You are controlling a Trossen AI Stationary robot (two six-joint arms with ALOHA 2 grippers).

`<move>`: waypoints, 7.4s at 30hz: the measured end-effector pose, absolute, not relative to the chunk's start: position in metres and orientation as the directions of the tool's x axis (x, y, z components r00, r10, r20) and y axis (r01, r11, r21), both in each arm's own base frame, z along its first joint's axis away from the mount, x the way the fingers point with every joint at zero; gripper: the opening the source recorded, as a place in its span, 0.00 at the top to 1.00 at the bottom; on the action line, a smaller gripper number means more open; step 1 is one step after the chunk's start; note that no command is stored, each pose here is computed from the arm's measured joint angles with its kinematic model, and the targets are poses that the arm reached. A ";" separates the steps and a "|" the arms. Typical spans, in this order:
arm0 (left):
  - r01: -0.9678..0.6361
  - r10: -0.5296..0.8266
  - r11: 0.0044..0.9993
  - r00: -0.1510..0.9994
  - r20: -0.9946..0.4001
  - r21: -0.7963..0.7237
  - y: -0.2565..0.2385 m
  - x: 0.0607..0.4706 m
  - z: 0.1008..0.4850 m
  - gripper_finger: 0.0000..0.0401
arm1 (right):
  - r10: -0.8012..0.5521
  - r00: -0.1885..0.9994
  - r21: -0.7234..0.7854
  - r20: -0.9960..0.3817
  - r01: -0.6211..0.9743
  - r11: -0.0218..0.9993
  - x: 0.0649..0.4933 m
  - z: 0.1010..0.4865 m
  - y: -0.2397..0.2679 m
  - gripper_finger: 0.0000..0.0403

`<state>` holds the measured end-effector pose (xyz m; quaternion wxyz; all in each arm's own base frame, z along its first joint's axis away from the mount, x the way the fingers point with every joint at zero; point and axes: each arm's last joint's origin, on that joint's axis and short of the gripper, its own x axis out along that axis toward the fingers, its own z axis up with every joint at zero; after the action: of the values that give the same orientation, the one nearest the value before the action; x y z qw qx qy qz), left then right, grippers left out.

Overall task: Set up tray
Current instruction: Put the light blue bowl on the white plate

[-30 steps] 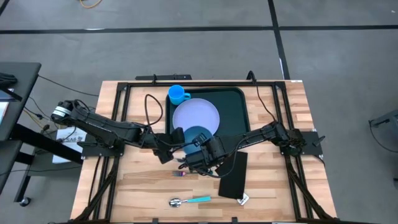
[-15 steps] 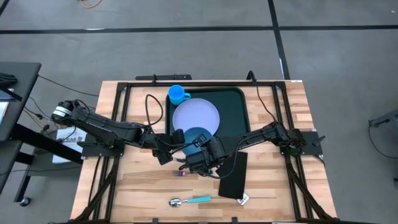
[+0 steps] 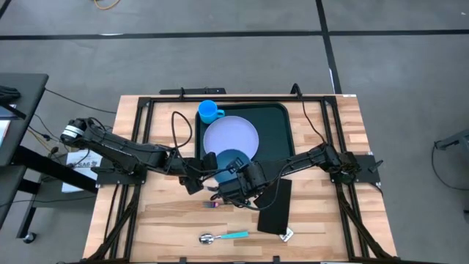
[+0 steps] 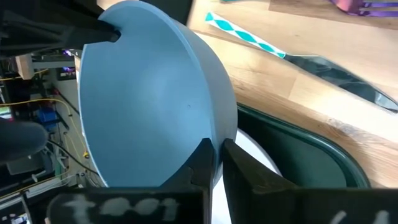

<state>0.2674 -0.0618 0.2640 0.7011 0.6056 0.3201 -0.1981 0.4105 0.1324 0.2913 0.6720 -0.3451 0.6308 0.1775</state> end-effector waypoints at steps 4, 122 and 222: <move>0.664 0.109 0.192 0.717 -0.688 0.723 -0.062 0.267 0.264 1.00 | -0.198 0.147 -0.244 -0.969 -0.669 0.702 0.411 0.291 0.132 0.95; 0.701 0.001 0.549 0.543 -0.840 0.455 0.035 0.258 0.292 1.00 | -0.023 1.000 -0.057 -0.009 0.022 0.998 0.174 0.297 -0.010 0.53; 0.719 0.008 0.619 0.395 -0.919 0.315 0.080 0.317 0.211 1.00 | -0.023 0.991 -0.075 -0.133 0.013 0.997 0.186 0.251 -0.007 0.54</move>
<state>0.3173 0.0796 0.2109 0.7506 0.3665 0.4962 -0.2369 0.1863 -0.0073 0.2514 0.9970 -0.0371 0.0672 -0.0092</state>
